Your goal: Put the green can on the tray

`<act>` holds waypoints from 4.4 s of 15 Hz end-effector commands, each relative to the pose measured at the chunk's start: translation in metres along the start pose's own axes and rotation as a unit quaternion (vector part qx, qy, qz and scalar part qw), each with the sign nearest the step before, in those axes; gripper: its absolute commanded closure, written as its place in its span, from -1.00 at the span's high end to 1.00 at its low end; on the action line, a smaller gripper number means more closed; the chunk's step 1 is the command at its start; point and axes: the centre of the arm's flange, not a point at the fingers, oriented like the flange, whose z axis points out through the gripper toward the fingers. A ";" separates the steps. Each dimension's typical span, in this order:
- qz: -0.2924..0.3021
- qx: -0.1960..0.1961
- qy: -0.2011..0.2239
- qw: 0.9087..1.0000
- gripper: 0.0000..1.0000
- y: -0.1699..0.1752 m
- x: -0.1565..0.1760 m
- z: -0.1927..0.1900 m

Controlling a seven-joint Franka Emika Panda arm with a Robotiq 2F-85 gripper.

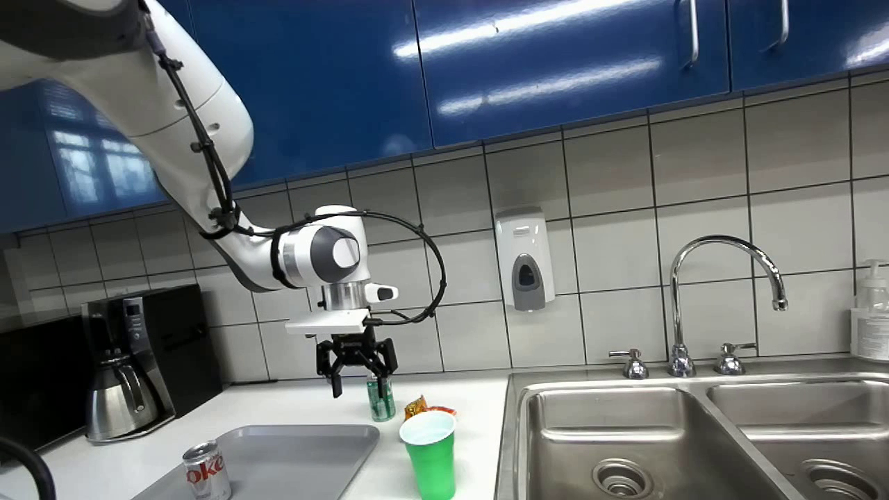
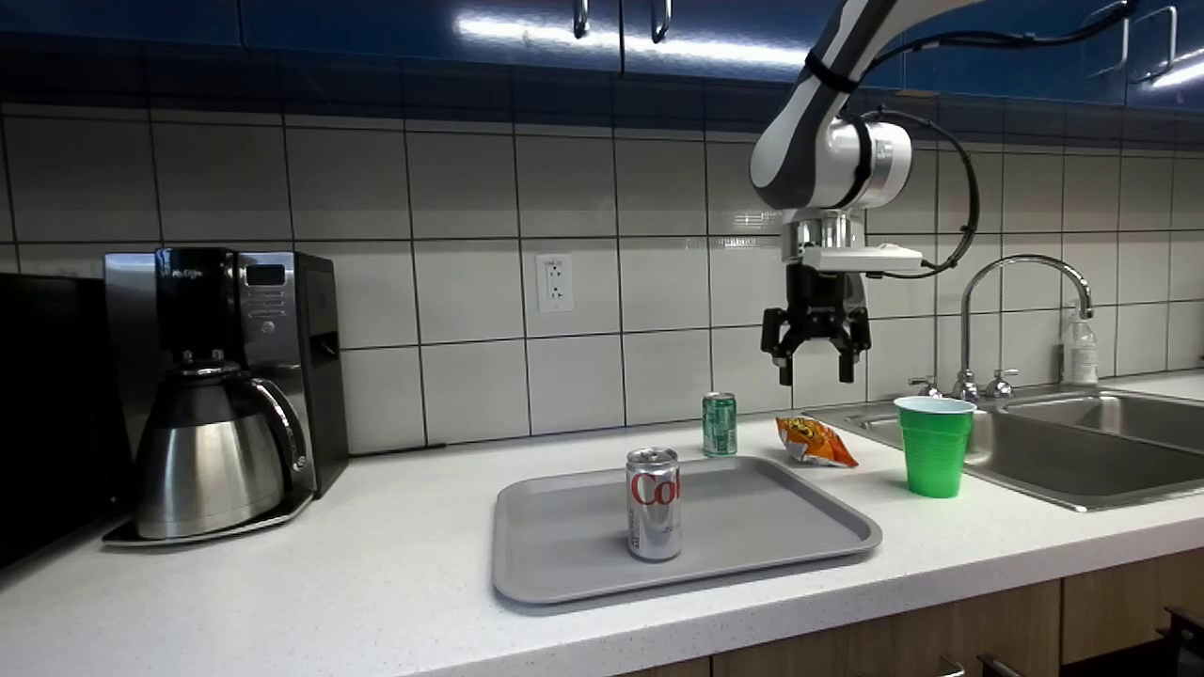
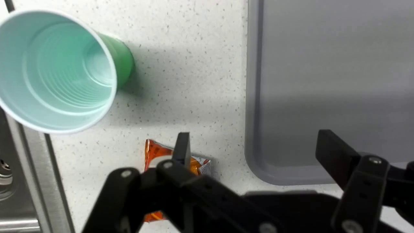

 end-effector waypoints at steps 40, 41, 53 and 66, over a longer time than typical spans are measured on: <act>0.012 -0.017 0.033 0.999 1.00 -0.051 0.179 0.078; 0.012 -0.017 0.032 0.999 1.00 -0.052 0.180 0.078; 0.008 -0.012 0.040 0.999 -0.21 -0.052 0.181 0.069; -0.007 0.001 0.063 0.998 -0.21 -0.058 0.149 0.030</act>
